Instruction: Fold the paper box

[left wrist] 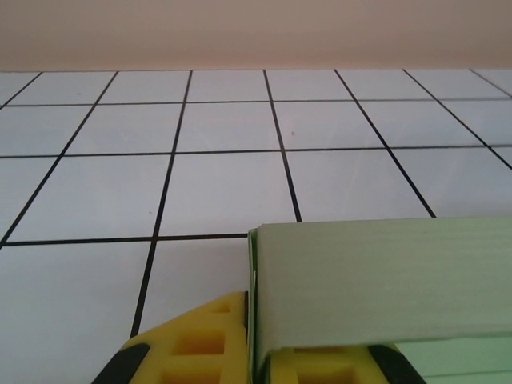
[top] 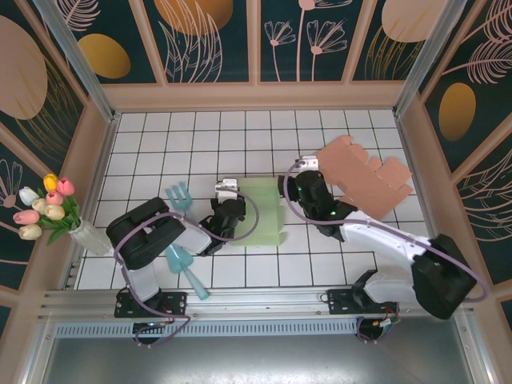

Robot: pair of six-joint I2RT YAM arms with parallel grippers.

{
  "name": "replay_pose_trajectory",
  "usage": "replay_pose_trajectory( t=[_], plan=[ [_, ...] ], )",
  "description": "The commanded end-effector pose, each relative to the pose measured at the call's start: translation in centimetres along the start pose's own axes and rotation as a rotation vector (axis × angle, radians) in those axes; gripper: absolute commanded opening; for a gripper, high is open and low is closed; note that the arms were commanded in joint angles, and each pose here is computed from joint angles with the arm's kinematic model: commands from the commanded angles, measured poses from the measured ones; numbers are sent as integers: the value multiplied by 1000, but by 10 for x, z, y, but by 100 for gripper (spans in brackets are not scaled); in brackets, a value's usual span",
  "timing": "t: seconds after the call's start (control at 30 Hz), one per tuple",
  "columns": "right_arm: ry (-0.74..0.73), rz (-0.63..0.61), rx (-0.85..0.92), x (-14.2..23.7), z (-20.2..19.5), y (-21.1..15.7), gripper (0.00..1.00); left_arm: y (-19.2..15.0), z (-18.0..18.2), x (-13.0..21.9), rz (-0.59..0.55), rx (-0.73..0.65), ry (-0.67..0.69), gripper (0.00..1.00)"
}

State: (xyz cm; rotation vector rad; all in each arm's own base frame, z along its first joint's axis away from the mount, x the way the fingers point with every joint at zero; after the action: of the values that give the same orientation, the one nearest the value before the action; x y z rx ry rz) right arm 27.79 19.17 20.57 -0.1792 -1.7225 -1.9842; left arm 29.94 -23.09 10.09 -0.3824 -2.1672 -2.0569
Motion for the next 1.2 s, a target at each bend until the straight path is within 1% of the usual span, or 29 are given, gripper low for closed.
replay_pose_trajectory(
  t=[0.0,0.07,0.1,0.2,0.27,0.37,0.47,0.6,0.63,0.67,0.7,0.8,0.87,1.03,1.1,1.17],
  plan=[
    [-46,-85,-12,32,-15,21,59,26,-9,7,46,-119,-28,0],
    [-54,-149,-27,52,-24,31,59,49,-17,9,50,-167,-38,0],
    [-58,-181,-35,62,-28,33,59,59,-22,9,62,-212,-45,0],
    [-49,-279,-60,86,-42,38,59,87,-32,9,64,-371,-58,0],
    [-39,-333,-81,99,-48,37,59,103,-35,11,31,-485,-60,0],
    [-24,-405,-107,115,-58,36,60,114,-46,15,-2,-695,-148,0],
    [-8,-461,-146,130,-65,39,60,124,-52,27,-41,-929,-255,0],
    [41,-500,-183,143,-66,40,60,116,-55,59,-61,-1411,-524,0],
    [50,-505,-190,144,-66,40,60,115,-54,63,-54,-1489,-567,0],
    [54,-505,-194,145,-67,39,60,126,-57,65,-55,-1519,-572,0],
    [59,-505,-199,145,-67,39,60,129,-56,63,-11,-1569,-576,0],
    [58,-507,-208,147,-68,39,60,115,-50,57,121,-1792,-617,0],
    [51,-506,-215,146,-69,38,61,105,-48,52,172,-1914,-633,0],
    [23,-503,-230,144,-74,33,61,79,-67,40,245,-2123,-740,0],
    [9,-504,-237,143,-76,31,62,72,-76,41,258,-2181,-781,0],
    [3,-506,-238,141,-77,30,62,52,-86,40,287,-2245,-849,0]
  ],
)
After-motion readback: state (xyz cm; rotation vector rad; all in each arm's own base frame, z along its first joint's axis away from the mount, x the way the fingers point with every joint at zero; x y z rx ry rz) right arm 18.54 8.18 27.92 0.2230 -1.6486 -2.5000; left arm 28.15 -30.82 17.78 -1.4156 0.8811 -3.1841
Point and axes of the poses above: each hand's point on the last joint's axis, 136 mm out from that joint toward the fingers, its own x axis back along the fingers, its own z axis along the line the jaws close on, y = z × x, the point moved 5 cm from there along x, back along the fingers, and after that the axes turned 1 degree about x, right-handed, at the moved point
